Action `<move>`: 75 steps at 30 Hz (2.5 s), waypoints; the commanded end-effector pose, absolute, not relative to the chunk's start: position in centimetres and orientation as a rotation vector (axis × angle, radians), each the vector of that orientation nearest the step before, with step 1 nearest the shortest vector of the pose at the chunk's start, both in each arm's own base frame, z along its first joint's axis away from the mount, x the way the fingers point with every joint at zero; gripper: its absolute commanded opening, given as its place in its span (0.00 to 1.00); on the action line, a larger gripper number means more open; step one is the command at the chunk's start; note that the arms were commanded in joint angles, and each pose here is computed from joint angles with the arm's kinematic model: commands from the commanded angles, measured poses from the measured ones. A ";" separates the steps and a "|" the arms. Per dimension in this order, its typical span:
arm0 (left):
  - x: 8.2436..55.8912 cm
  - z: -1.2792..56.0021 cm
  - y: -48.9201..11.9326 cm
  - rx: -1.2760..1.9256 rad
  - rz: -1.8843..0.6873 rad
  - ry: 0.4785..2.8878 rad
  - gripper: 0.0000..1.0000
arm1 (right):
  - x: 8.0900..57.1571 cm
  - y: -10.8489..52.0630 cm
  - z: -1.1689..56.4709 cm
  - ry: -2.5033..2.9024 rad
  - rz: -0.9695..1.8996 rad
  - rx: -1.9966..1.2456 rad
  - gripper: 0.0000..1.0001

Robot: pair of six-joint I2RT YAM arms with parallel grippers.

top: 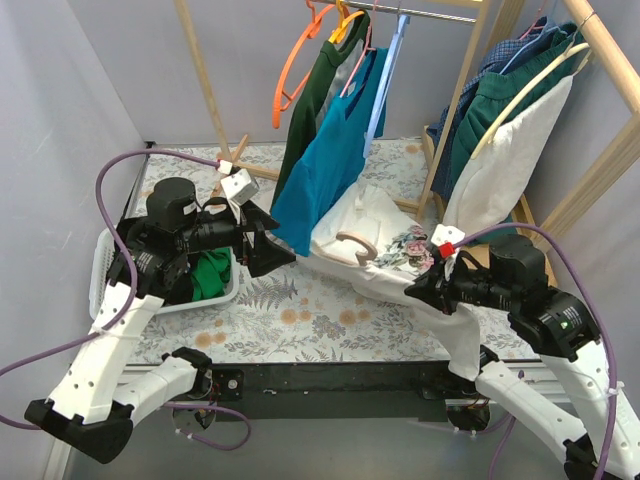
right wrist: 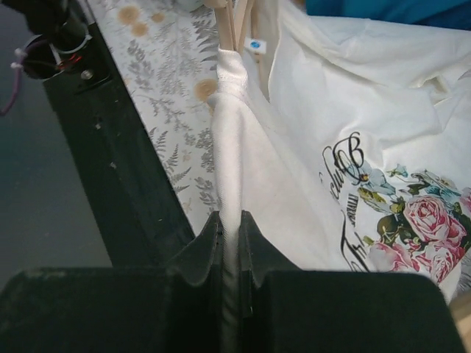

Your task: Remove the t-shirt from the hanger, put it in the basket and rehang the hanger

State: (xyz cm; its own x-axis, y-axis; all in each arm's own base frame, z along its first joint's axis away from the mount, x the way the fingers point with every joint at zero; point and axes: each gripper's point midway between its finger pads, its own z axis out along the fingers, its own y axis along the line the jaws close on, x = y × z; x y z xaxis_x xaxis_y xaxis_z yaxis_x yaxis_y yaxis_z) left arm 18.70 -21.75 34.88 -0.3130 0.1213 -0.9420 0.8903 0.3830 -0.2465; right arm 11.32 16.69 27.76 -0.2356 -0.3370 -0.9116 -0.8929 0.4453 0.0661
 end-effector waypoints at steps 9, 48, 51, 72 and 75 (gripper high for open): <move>12.8 39.0 -22.8 1.149 -1.271 1.502 0.92 | 8.2 19.7 35.4 1.490 0.976 -1.269 0.01; 15.8 36.0 -28.4 0.930 -1.253 1.504 0.83 | 8.5 22.2 36.9 1.380 1.130 -1.242 0.01; 16.0 36.4 -28.1 0.933 -1.220 1.494 0.83 | 8.7 22.2 36.9 1.381 1.119 -1.235 0.01; 14.6 30.8 -26.0 0.984 -1.146 1.694 0.55 | 8.6 21.3 38.9 1.342 1.045 -1.213 0.01; 14.9 30.5 -26.1 0.974 -1.137 1.712 0.34 | 8.5 21.3 38.8 1.343 1.053 -1.216 0.01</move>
